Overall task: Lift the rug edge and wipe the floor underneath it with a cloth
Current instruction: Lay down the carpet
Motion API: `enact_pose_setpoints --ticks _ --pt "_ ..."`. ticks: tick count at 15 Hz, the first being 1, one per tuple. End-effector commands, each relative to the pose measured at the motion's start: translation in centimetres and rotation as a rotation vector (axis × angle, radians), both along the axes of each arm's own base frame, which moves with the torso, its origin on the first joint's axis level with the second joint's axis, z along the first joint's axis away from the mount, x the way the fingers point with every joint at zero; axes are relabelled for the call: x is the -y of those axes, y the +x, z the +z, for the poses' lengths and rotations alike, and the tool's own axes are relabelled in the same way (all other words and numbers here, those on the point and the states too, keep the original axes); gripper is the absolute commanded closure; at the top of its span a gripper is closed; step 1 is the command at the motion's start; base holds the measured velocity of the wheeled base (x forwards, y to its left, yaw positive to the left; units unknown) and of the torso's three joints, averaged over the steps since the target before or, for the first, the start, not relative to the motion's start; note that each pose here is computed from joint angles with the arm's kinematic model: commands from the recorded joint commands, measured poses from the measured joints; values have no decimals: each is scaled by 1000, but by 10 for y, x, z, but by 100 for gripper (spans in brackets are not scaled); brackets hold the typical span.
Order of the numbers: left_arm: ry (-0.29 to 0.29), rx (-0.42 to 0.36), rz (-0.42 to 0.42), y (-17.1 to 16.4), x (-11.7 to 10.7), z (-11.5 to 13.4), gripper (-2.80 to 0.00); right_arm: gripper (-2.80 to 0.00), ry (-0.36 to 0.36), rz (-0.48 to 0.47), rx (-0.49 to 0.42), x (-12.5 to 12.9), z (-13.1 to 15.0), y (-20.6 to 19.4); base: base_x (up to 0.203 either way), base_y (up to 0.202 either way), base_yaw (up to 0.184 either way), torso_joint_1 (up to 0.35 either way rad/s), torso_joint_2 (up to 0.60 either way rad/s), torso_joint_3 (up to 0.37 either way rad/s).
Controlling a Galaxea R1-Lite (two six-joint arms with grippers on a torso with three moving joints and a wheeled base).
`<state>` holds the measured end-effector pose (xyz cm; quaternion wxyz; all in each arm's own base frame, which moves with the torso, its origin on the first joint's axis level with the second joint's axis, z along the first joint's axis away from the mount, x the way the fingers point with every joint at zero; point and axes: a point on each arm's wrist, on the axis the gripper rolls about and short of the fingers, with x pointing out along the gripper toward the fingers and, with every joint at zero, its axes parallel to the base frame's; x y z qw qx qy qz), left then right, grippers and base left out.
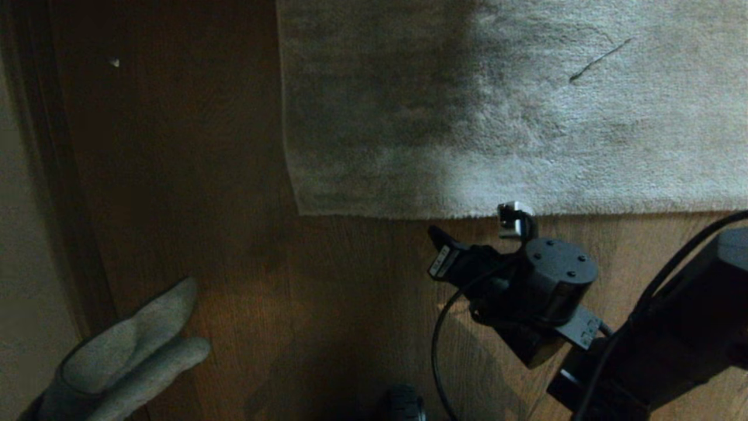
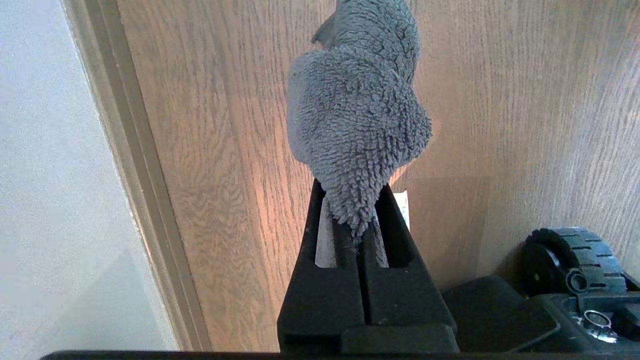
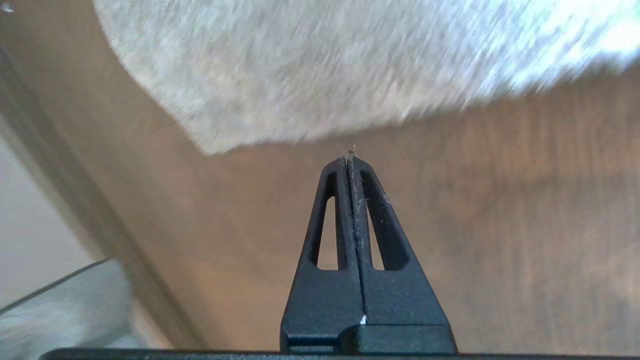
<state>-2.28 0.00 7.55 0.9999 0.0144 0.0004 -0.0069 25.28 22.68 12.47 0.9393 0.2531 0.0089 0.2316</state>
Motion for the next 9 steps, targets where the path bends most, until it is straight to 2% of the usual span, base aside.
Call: enact_pose_setpoints --ticks 1,5,9 --pt "0 1 0 0 0 0 0 0 -16 -18 36 4 5 2 0 0 0 0 0 0" --pt "0 -1 0 0 0 0 0 0 -25 -41 63 9 13 7 0 0 0 0 0 0" --pt "0 0 0 0 0 0 0 0 -51 -68 44 8 -4 21 0 0 0 0 0 0"
